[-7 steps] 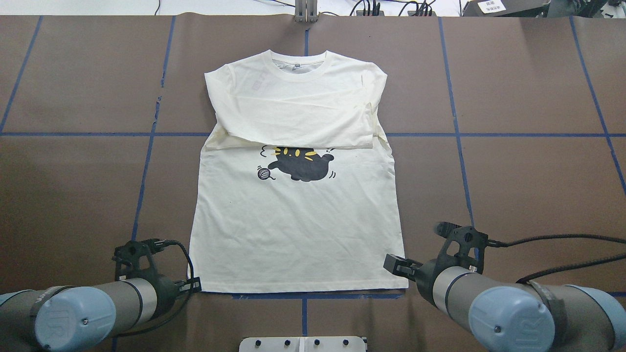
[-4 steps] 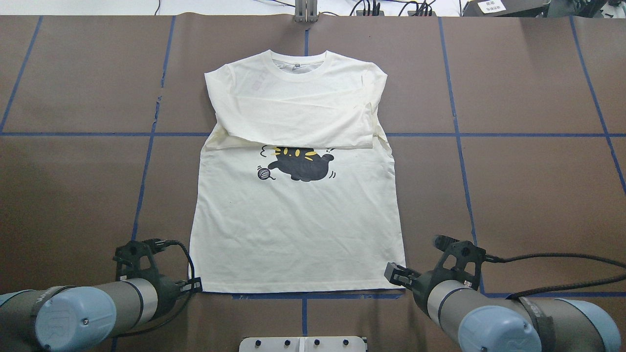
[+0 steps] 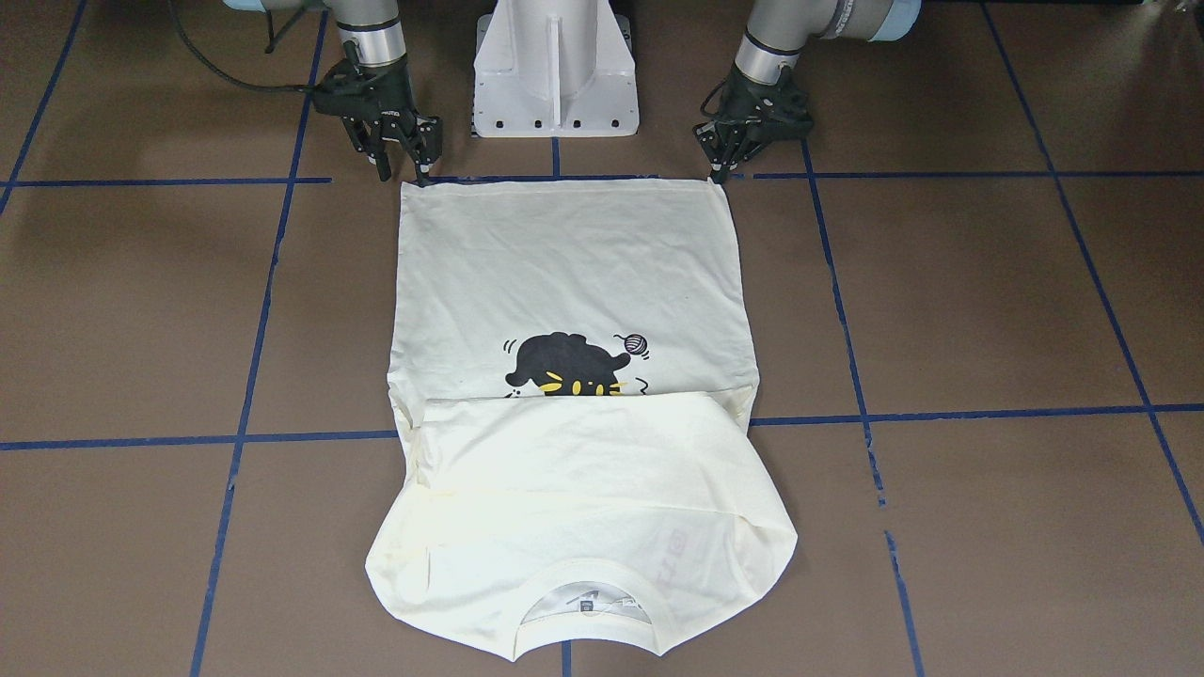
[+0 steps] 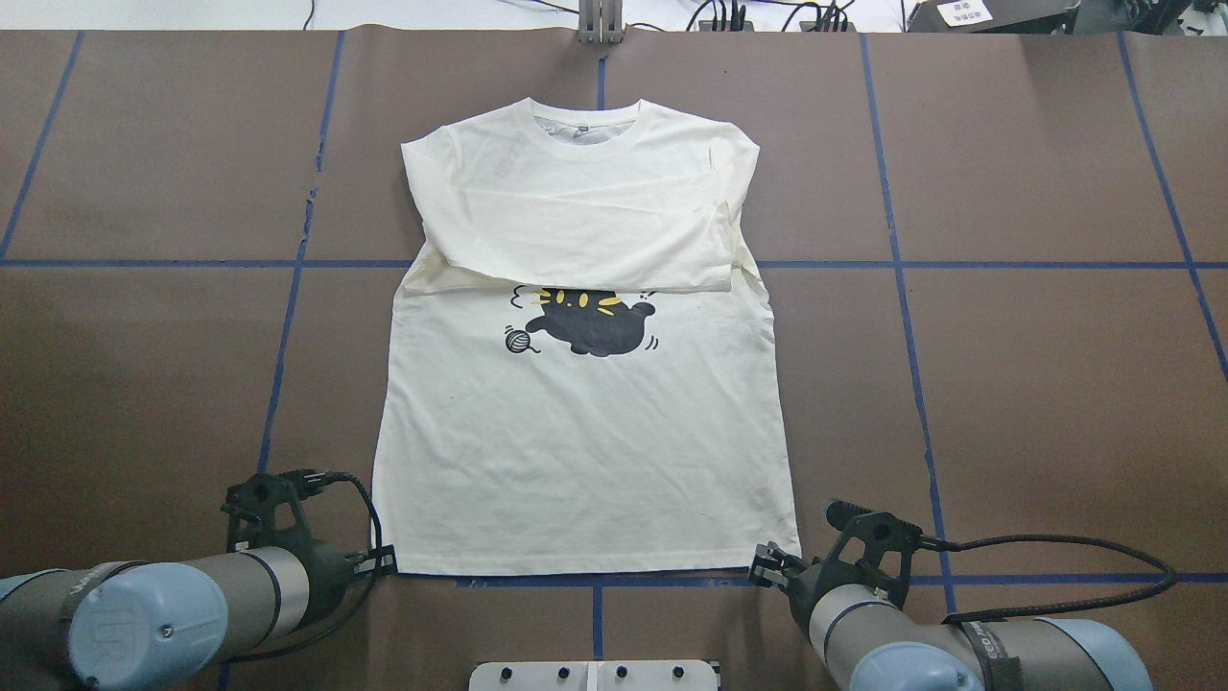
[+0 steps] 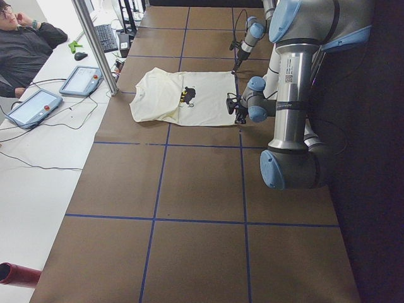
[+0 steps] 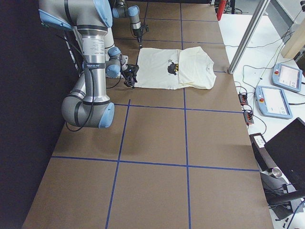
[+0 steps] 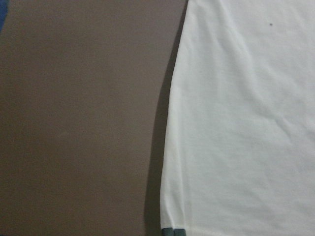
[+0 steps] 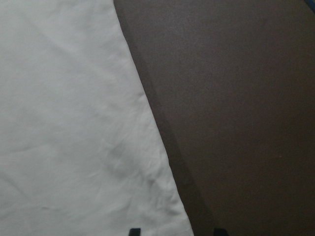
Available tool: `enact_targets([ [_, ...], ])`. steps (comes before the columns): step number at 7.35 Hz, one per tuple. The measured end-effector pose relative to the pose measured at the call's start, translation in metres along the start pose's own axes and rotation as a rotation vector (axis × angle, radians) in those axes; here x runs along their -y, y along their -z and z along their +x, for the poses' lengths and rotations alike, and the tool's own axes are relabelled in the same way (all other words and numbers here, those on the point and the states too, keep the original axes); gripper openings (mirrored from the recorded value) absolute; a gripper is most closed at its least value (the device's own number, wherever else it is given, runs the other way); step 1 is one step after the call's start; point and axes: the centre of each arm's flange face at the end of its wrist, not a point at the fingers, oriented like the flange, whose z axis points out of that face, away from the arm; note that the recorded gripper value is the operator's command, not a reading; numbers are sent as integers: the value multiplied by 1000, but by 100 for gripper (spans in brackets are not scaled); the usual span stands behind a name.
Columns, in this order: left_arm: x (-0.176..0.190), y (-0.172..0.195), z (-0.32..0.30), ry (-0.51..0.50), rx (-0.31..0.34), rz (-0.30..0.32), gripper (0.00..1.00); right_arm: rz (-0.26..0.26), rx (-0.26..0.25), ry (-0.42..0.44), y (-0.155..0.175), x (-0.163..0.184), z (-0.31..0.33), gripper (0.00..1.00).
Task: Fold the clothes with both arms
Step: 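Lower both grippers onto the hem corners and grasp, then lift the hem with both grippers and fold it toward the collar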
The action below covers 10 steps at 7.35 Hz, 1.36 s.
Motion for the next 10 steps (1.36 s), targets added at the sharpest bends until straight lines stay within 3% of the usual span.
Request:
enact_targets([
  [2, 0, 0, 0, 0, -1, 0, 0, 11, -4, 2, -3, 0, 1, 0],
  [7, 1, 13, 6, 3, -23, -1, 0, 32, 19, -8, 6, 14, -3, 0],
  [8, 3, 40, 16, 5, -49, -20, 0, 28, 40, -16, 33, 30, -6, 0],
  [10, 1, 144, 45, 4, -72, -123, 0, -36, 33, -11, 128, 61, -7, 0],
])
